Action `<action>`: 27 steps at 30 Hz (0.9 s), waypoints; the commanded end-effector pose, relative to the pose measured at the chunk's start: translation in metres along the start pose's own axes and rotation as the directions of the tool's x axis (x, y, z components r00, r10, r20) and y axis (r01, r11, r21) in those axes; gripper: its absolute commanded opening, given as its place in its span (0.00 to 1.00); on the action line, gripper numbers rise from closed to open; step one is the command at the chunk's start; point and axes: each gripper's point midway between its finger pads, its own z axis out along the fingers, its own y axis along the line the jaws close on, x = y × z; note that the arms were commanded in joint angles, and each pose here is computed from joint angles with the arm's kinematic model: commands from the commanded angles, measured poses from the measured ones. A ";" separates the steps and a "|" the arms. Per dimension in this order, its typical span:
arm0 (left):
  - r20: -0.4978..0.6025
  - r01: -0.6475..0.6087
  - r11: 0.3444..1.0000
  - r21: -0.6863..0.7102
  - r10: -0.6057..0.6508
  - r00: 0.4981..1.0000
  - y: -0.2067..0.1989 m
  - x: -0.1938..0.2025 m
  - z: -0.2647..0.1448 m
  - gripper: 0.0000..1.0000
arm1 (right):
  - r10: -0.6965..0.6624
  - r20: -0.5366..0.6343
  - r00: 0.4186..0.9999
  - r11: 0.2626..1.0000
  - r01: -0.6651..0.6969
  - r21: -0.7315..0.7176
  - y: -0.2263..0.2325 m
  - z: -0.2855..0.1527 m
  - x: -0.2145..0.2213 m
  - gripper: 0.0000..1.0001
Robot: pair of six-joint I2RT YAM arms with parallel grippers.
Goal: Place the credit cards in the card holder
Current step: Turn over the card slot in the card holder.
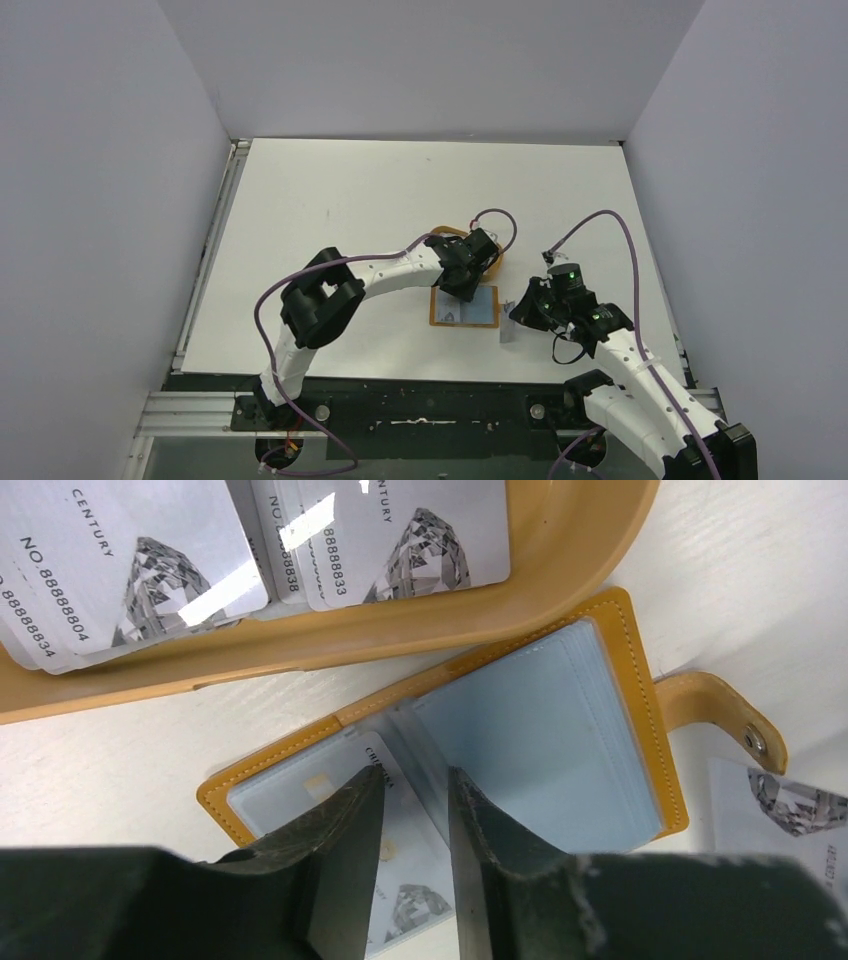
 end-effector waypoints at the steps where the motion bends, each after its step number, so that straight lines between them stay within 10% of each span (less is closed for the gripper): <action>1: -0.089 -0.030 0.997 -0.066 0.024 0.996 0.015 0.028 0.020 0.24 | -0.050 0.071 0.996 0.991 0.059 -0.121 0.032 -0.010 -0.024 0.00; 8: -0.081 -0.021 0.997 -0.075 0.015 0.997 0.017 0.027 0.017 0.19 | -0.073 0.082 0.994 0.985 0.085 -0.150 0.040 -0.014 -0.027 0.00; 25: 0.123 -0.029 0.999 0.019 0.027 0.992 -0.019 -0.031 -0.058 0.58 | -0.069 0.128 0.989 0.990 0.084 -0.115 0.033 -0.021 -0.031 0.00; 27: 0.111 -0.041 0.999 -0.010 0.041 0.993 -0.017 -0.029 -0.052 0.80 | -0.069 0.129 0.989 0.990 0.083 -0.110 0.031 -0.021 -0.031 0.00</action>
